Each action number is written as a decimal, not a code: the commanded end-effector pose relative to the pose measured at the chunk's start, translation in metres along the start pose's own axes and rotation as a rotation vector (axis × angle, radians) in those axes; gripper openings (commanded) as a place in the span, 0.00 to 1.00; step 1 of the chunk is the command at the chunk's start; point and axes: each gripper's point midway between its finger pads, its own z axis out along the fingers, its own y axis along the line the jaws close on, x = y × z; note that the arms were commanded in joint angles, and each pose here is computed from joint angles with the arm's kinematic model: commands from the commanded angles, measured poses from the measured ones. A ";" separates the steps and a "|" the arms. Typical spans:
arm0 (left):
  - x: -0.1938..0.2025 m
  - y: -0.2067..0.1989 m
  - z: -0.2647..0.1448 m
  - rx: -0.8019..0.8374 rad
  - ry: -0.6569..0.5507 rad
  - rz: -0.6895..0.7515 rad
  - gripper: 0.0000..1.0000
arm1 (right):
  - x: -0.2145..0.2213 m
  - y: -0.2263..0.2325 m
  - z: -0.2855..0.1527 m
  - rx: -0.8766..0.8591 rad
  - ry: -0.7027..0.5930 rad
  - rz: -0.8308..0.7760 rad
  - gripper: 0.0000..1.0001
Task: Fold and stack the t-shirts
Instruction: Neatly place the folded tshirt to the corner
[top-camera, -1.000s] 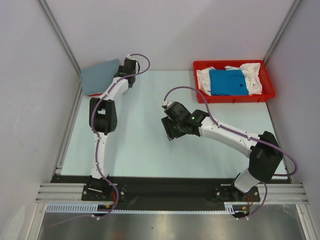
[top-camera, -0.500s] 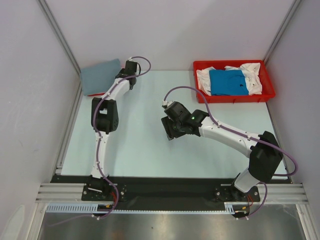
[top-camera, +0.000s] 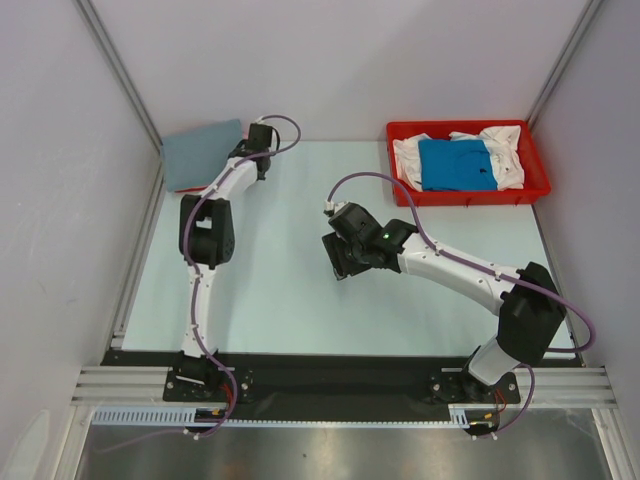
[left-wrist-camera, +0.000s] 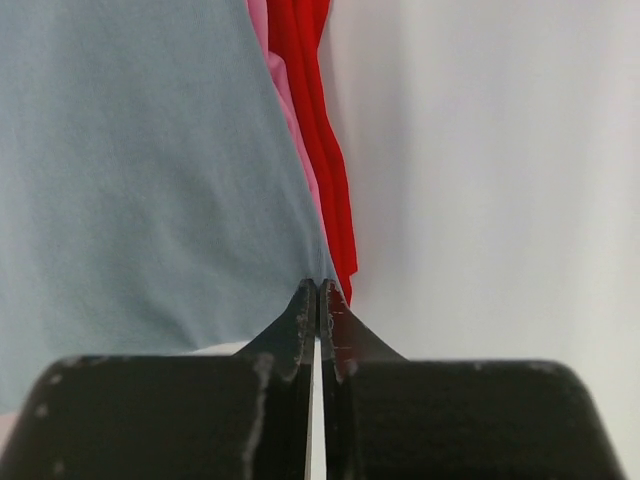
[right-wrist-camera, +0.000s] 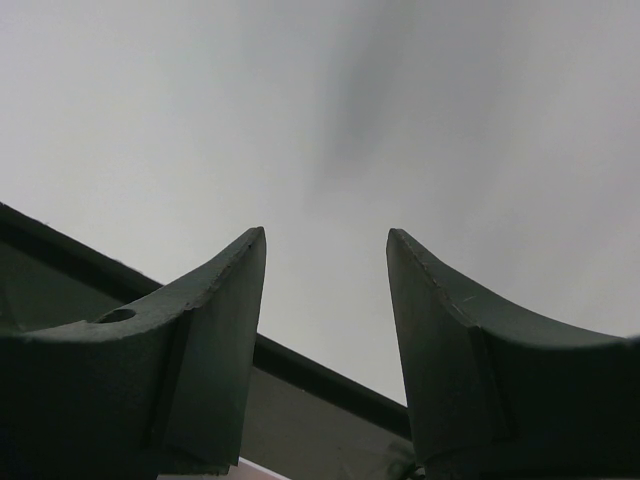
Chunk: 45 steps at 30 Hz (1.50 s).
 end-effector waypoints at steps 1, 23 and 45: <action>-0.038 0.012 -0.039 0.039 -0.102 -0.061 0.00 | -0.023 0.007 -0.013 -0.029 -0.082 0.021 0.57; -0.085 0.015 -0.063 0.213 -0.226 -0.210 0.49 | -0.019 0.006 -0.006 -0.031 -0.060 0.012 0.57; -0.063 0.097 -0.053 0.989 -0.497 -1.053 0.00 | -0.026 0.005 0.008 -0.065 -0.033 -0.009 0.57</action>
